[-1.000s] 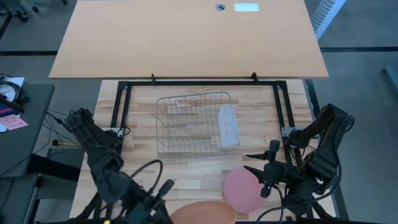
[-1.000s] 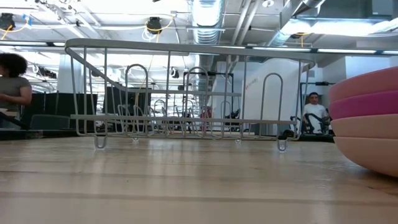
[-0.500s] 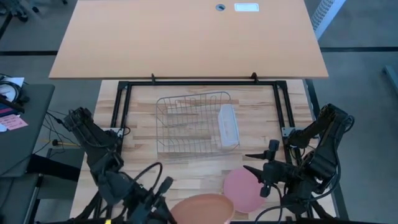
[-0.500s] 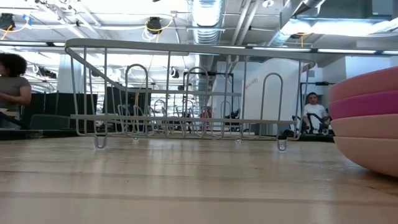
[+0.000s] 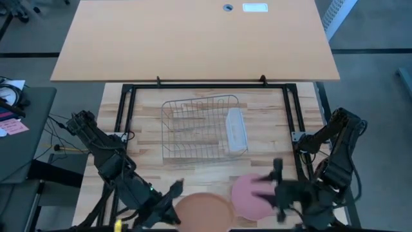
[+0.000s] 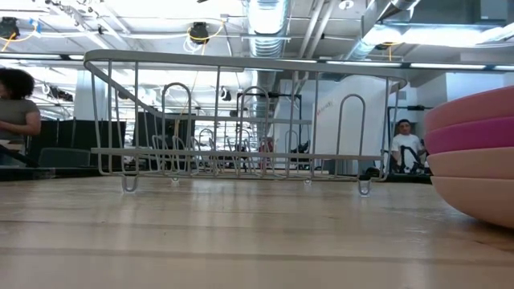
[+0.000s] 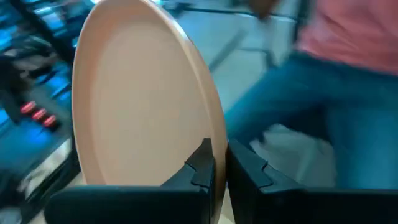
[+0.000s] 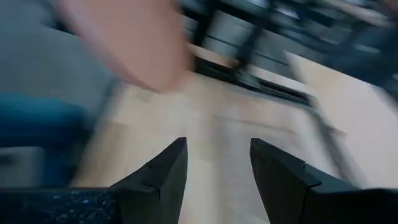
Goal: Sort dishes
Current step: Put the brown plate in the dish rack
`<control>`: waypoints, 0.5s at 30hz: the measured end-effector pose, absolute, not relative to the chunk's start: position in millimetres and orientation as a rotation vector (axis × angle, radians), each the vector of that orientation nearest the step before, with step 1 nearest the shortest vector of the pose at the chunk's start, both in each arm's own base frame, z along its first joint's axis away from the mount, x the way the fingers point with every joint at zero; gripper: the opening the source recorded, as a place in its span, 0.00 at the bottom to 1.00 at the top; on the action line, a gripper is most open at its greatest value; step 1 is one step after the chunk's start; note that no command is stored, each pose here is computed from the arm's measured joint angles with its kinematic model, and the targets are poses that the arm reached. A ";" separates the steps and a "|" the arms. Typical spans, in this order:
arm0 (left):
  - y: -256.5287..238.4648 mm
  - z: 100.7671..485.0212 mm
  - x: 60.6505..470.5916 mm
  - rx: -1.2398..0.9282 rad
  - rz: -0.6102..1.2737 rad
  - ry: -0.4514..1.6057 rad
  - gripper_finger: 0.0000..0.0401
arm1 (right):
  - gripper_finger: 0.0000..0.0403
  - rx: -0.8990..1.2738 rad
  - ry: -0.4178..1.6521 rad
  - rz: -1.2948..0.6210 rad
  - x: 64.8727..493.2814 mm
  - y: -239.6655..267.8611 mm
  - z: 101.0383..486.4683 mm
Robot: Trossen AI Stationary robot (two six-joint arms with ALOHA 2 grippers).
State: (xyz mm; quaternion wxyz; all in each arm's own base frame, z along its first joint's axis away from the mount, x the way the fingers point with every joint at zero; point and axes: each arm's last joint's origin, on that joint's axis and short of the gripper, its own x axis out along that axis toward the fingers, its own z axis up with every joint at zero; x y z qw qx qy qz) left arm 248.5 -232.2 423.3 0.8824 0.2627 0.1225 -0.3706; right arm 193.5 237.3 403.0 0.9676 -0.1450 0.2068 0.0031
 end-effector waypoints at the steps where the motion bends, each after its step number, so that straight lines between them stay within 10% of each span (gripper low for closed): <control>1: -235.2 421.1 247.2 0.577 -0.823 0.248 0.04 | 0.45 -0.275 0.398 0.080 194.5 243.6 405.3; 15: -242.5 419.3 248.8 0.725 -1.085 0.033 0.04 | 0.45 -0.406 0.204 0.438 231.4 274.9 398.2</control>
